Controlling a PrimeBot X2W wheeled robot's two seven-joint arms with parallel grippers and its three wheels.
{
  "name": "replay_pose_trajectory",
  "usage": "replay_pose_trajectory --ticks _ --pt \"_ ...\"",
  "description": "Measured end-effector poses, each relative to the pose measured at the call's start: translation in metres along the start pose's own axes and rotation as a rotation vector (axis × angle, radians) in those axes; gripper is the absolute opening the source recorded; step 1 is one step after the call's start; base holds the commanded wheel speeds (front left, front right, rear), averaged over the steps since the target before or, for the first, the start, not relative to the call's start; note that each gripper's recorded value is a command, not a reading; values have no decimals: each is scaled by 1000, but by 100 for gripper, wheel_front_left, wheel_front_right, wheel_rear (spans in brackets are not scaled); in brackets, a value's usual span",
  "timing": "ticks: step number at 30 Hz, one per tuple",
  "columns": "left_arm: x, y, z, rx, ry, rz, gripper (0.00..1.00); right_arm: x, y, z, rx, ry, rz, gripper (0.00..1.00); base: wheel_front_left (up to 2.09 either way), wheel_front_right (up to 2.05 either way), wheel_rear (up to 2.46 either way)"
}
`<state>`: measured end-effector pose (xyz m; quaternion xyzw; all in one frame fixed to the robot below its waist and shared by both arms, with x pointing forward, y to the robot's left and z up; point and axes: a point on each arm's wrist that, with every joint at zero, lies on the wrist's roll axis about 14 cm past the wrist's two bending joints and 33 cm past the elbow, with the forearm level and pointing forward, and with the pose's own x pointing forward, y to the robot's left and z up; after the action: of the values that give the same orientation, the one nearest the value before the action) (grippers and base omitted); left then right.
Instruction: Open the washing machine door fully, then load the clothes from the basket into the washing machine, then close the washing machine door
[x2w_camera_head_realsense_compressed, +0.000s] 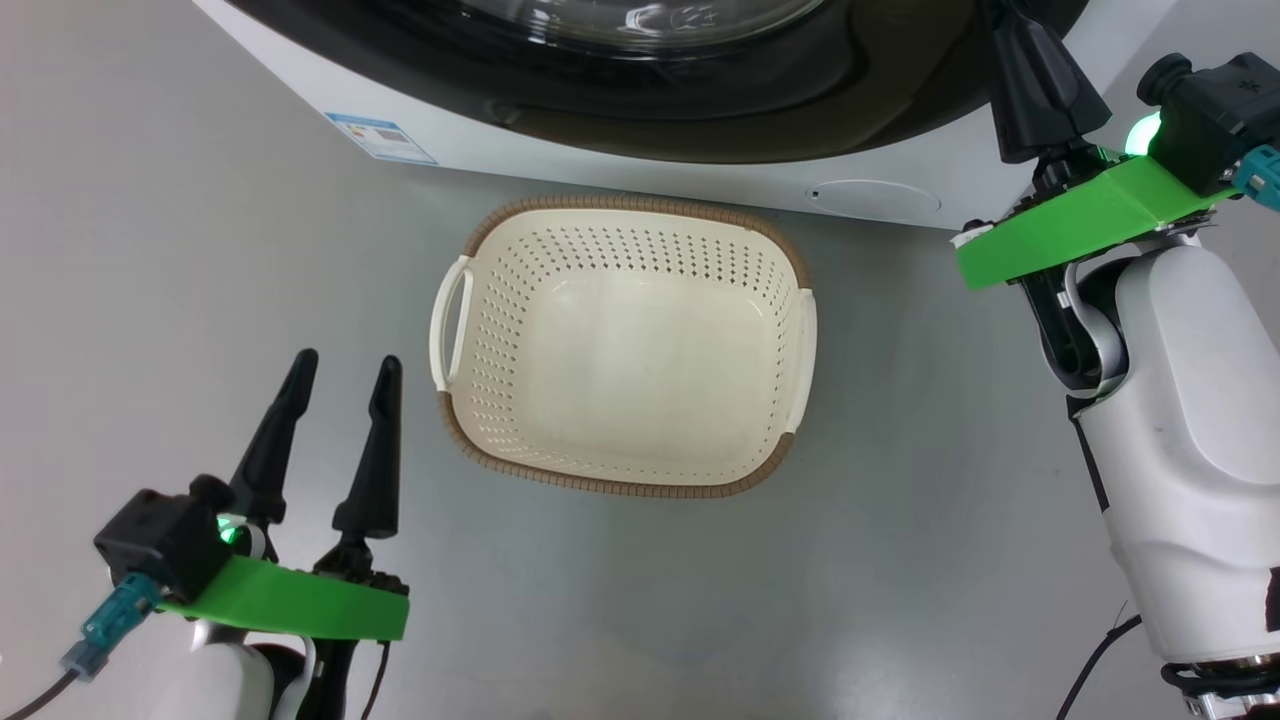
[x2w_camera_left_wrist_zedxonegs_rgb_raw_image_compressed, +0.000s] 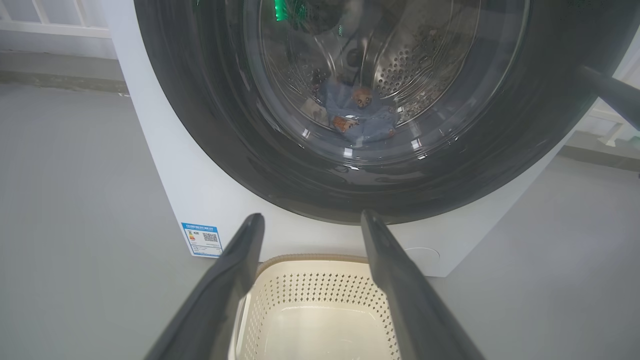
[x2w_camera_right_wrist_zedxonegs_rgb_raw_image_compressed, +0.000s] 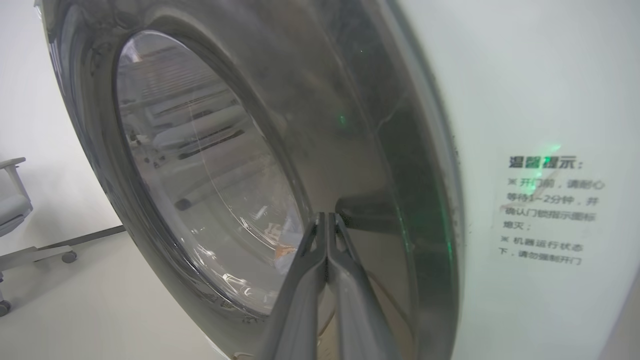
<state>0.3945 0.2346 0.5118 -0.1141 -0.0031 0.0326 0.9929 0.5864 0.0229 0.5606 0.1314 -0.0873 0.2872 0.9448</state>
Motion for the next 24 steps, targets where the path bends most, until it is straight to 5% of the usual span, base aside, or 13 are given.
replay_pose_trajectory --ticks 9,11,14,15,17,24 --pt "-2 -2 4 -1 -7 -9 100 -2 7 11 -18 -9 15 1 0 0 0" --pt "-3 -3 5 -2 -10 -12 100 -5 10 14 -23 -8 22 35 0 0 0" --pt "-4 -3 8 -1 -18 -15 100 -13 13 12 -26 6 23 56 0 0 0" --pt "-5 -3 9 -1 -19 -15 100 -17 15 11 -26 14 24 80 0 0 0" --pt "-7 -2 10 -2 -21 -14 100 -24 18 9 -28 29 26 100 0 0 0" --pt "-17 1 10 -4 -15 -10 100 -53 22 7 -27 64 6 100 0 0 0"
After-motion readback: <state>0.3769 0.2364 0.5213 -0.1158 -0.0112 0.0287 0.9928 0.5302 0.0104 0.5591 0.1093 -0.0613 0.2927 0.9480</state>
